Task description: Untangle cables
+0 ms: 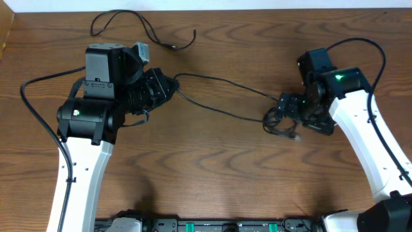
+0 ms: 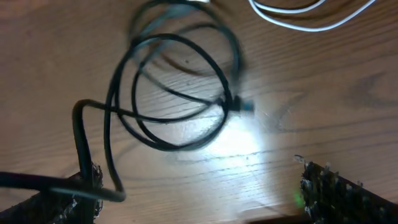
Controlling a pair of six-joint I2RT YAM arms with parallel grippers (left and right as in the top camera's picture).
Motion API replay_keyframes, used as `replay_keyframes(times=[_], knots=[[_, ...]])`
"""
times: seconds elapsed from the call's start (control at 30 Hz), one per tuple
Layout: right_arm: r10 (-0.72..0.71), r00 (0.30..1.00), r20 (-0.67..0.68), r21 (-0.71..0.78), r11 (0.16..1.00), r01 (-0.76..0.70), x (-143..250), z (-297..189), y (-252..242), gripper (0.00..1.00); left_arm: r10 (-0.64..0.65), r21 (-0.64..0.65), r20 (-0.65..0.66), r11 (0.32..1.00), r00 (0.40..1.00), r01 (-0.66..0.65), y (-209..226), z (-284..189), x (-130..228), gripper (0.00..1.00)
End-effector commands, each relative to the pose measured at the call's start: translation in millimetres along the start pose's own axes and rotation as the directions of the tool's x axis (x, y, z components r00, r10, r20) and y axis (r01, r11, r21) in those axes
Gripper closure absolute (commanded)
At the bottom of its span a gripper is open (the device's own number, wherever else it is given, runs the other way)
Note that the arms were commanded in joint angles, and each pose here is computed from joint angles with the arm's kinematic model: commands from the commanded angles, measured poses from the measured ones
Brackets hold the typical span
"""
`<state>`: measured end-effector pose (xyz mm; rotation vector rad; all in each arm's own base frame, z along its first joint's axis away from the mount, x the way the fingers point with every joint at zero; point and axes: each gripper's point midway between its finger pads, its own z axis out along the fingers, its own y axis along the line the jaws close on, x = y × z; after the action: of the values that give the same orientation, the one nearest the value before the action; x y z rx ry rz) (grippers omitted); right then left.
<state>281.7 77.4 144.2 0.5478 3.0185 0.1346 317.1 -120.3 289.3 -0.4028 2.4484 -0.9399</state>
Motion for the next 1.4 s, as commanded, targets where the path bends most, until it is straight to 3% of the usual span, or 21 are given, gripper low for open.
replay_keyframes(times=[0.0,0.17,0.4,0.47,0.57,0.63,0.73,0.9,1.37], knots=[[0.041,0.999,-0.004,0.023,0.999,-0.041,-1,3,-8,0.01,-0.007,-0.197,0.149,0.980,0.989,0.037,34,-15,-24,0.92],[0.041,0.999,0.000,0.043,0.998,-0.041,-1,3,-12,0.01,-0.087,-0.427,0.297,0.879,0.951,0.214,84,-35,-32,0.92],[0.040,0.999,0.025,0.033,0.999,-0.041,-7,3,-9,0.01,-0.109,-0.417,0.289,0.880,0.951,0.227,83,-34,-29,0.92],[0.038,0.999,0.014,0.001,0.999,-0.038,-6,3,-3,0.01,-0.086,-0.325,0.203,0.934,0.975,0.150,62,-22,-22,0.93],[0.031,1.000,-0.006,-0.078,0.996,-0.031,-5,3,12,0.01,0.061,-0.125,0.070,0.991,0.996,-0.052,17,-7,-11,0.92],[-0.015,1.000,-0.026,-0.187,0.982,0.010,-3,0,33,0.01,0.169,0.044,0.004,0.985,0.986,-0.169,-18,-3,3,0.93],[-0.117,0.993,-0.018,-0.345,0.933,0.104,-1,-8,64,0.01,0.239,0.179,-0.037,0.957,0.970,-0.229,-49,0,20,0.93],[-0.168,0.986,-0.006,-0.438,0.887,0.149,4,-15,88,0.01,0.303,0.237,-0.052,0.929,0.951,-0.283,-72,5,37,0.93],[-0.352,0.930,0.105,-0.456,0.814,0.360,31,-17,138,0.01,0.284,0.313,-0.052,0.915,0.958,-0.254,-95,3,41,0.92]])
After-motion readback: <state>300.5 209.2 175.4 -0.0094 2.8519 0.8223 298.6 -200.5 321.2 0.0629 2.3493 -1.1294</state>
